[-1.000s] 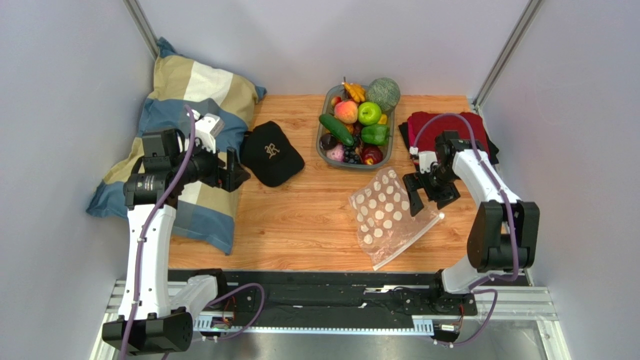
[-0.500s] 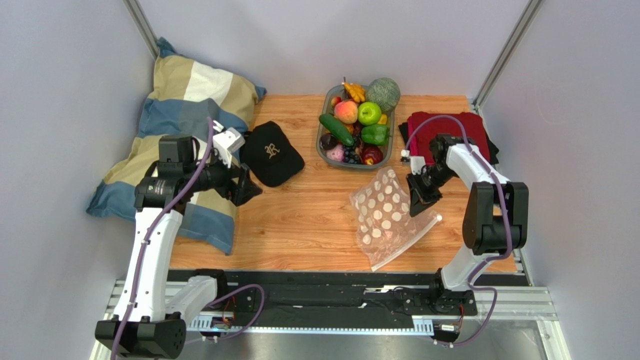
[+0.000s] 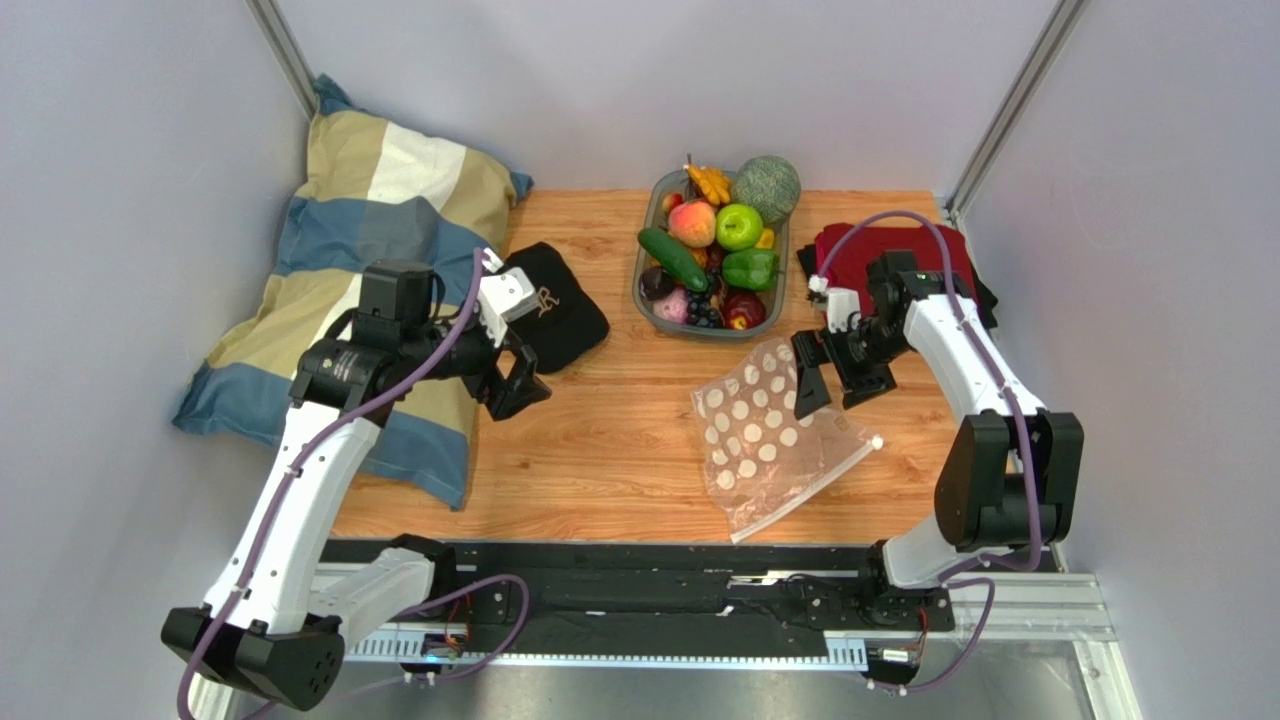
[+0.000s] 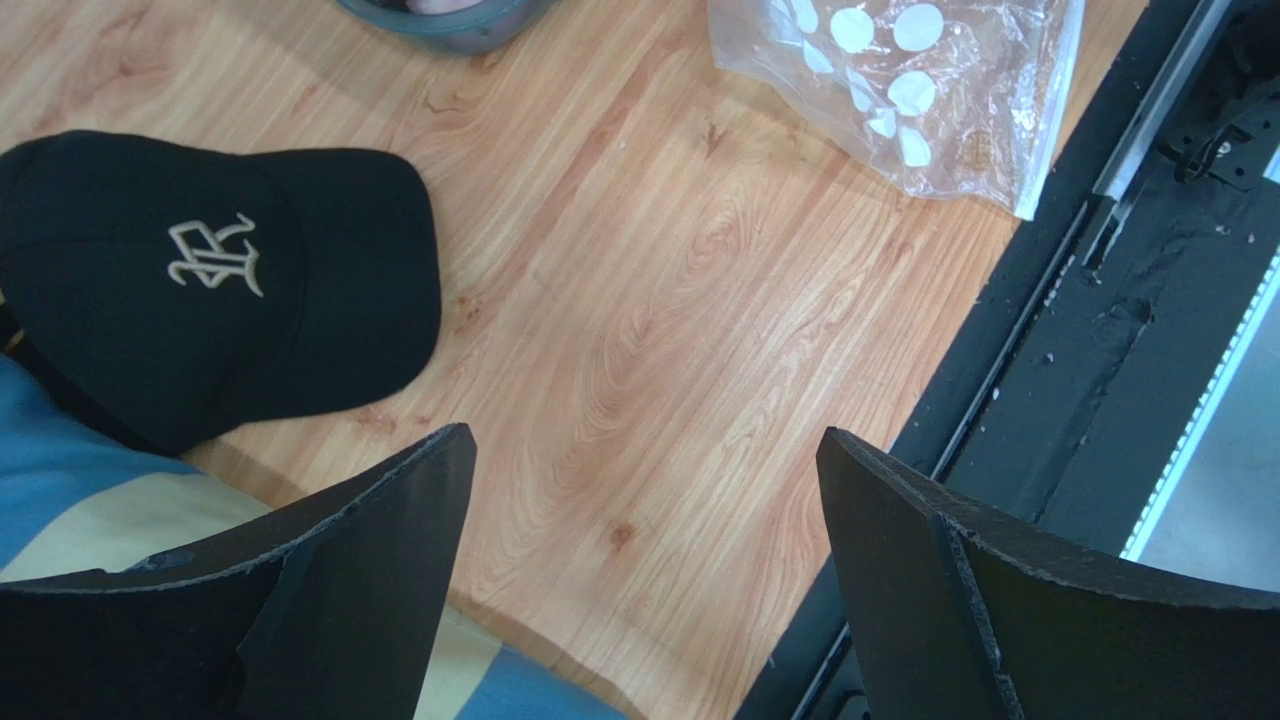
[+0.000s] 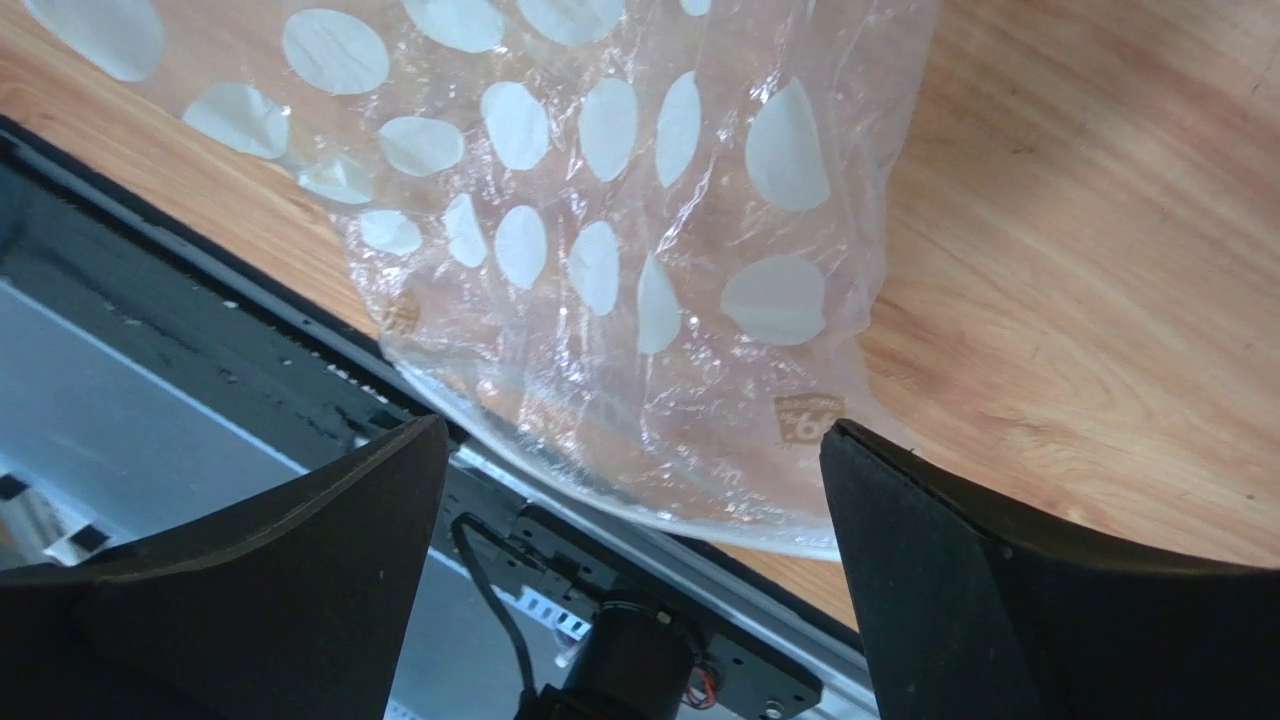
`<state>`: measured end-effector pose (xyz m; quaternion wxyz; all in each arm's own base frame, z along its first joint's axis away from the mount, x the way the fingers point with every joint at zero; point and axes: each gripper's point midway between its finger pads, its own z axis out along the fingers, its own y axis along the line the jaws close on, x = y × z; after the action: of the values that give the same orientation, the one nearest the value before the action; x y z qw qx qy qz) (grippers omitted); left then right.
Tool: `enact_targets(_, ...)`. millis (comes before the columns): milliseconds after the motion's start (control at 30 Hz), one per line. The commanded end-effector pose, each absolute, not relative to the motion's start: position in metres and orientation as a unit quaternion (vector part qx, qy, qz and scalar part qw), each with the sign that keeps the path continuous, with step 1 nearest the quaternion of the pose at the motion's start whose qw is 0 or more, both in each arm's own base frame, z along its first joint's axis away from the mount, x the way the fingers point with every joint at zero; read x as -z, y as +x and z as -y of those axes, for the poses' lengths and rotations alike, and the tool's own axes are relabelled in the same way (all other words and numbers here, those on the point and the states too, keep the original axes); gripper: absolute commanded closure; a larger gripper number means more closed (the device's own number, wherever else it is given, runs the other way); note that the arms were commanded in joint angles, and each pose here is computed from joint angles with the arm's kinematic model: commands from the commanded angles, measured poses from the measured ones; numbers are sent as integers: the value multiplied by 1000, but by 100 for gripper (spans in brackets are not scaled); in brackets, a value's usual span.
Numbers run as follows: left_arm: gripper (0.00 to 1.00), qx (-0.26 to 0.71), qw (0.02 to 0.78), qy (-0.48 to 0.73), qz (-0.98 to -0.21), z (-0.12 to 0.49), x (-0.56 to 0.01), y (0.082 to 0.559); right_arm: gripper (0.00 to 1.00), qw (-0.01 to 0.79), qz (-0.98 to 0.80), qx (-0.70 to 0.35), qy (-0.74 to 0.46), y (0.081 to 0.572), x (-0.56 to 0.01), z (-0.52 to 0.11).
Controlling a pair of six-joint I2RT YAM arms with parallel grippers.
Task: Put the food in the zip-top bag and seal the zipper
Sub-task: Pick up the zipper food storage bag at the center of the board.
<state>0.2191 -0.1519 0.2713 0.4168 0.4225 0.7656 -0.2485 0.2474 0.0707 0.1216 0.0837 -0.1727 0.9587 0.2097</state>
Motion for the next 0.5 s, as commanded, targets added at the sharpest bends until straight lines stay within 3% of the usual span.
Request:
enact_targets(0, 4, 242, 436, 429, -753, 156, -283, 226, 0, 103, -965, -156, -184, 277, -104, -63)
enact_targets(233, 1, 245, 429, 437, -752, 160, -274, 218, 0, 53, -960, -172, -213, 284, -62, -64)
enact_targets(300, 1, 252, 419, 432, -758, 160, -266, 215, 6, 41, -958, -189, -211, 279, -59, -69)
enact_targets(333, 1, 259, 415, 430, -759, 162, -264, 213, 12, 39, -955, -207, -210, 276, -60, -76)
enact_targets(367, 1, 267, 407, 422, -765, 163, -259, 211, 28, 37, -953, -219, -206, 274, -62, -80)
enact_targets(433, 2, 282, 401, 408, -771, 165, -256, 208, 48, 40, -947, -253, -196, 268, -74, -91)
enact_targets(467, 2, 294, 398, 390, -777, 168, -255, 208, 75, 43, -944, -265, -191, 267, -79, -95)
